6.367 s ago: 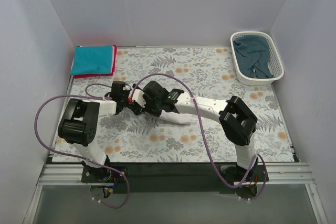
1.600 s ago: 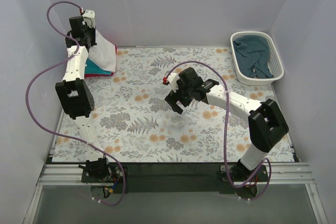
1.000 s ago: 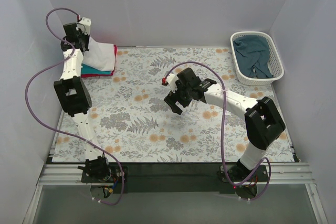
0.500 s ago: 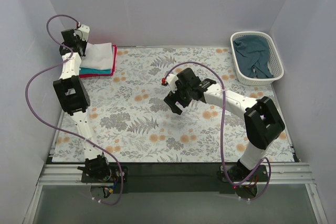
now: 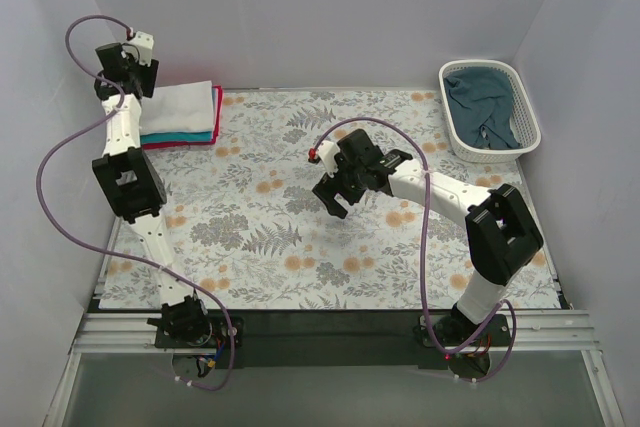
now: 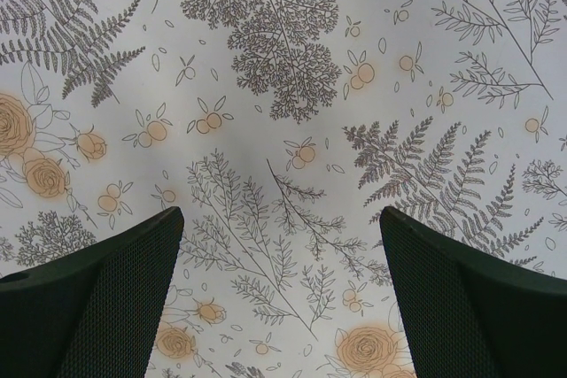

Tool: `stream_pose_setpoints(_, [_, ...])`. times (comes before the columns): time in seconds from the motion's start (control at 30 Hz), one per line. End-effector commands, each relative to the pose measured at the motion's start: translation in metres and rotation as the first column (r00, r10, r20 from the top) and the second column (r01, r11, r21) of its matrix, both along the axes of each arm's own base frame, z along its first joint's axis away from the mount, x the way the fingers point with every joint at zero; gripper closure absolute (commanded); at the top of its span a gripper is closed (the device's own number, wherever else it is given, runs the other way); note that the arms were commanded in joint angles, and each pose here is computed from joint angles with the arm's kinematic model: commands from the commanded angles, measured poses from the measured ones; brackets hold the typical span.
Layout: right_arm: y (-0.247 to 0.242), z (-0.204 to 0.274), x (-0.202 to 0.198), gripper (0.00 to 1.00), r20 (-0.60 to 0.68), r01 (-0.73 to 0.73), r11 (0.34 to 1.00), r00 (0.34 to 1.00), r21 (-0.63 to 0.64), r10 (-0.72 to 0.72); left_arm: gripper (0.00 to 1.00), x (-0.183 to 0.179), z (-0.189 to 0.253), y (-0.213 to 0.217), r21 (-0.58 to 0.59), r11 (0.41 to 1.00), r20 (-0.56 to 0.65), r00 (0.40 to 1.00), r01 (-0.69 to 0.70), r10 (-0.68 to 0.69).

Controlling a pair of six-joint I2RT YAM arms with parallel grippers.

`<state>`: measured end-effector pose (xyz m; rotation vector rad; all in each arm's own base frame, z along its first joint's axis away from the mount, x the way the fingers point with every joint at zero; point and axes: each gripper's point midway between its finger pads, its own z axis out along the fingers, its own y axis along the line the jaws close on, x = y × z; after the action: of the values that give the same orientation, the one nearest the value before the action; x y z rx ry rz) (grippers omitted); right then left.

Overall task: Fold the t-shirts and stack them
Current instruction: Neatly place the folded tshirt to the corner

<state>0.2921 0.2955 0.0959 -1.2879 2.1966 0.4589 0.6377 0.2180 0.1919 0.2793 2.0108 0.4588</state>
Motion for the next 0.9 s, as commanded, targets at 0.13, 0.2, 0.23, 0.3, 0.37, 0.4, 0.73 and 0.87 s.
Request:
stream_pose_setpoints(0.13, [-0.006,0.038,0.007,0.02,0.025,0.023,0.995,0.999,0.094,-0.026,0.51,-0.070,0.057,-0.037,-0.272,0.962,0.008,1.000,0.031,-0.030])
stream_pose_setpoints(0.2, [-0.010,0.040,0.008,0.02,0.020,0.034,0.994,0.999,0.105,-0.036,0.58,-0.079,0.050,-0.036,-0.293,0.956,-0.013,1.000,-0.007,0.004])
stream_pose_setpoints(0.23, [-0.010,0.040,0.007,0.02,0.015,0.029,0.993,0.999,0.111,-0.031,0.67,-0.082,0.040,-0.034,-0.304,0.952,-0.035,0.999,-0.029,0.019])
stream_pose_setpoints(0.3, [-0.013,0.042,0.007,0.02,0.011,0.036,0.992,0.999,0.117,-0.038,0.75,-0.088,0.023,-0.024,-0.324,0.943,-0.082,0.995,-0.083,0.059])
stream_pose_setpoints(0.37, [-0.015,0.041,0.006,0.02,0.006,0.036,0.992,0.999,0.122,-0.037,0.80,-0.093,0.008,-0.016,-0.332,0.936,-0.119,0.990,-0.117,0.082])
stream_pose_setpoints(0.4, [-0.017,0.040,0.005,0.02,0.002,0.039,0.992,0.999,0.121,-0.039,0.80,-0.094,0.001,-0.015,-0.335,0.933,-0.132,0.987,-0.128,0.088])
stream_pose_setpoints(0.73, [-0.026,0.030,0.007,0.02,-0.027,0.060,0.992,0.998,0.113,-0.057,0.81,-0.102,-0.067,0.019,-0.284,0.919,-0.260,0.944,-0.274,0.201])
stream_pose_setpoints(0.87, [-0.031,0.036,0.010,0.02,-0.026,0.071,0.991,0.997,0.116,-0.069,0.82,-0.110,-0.065,0.025,-0.268,0.915,-0.267,0.936,-0.300,0.229])
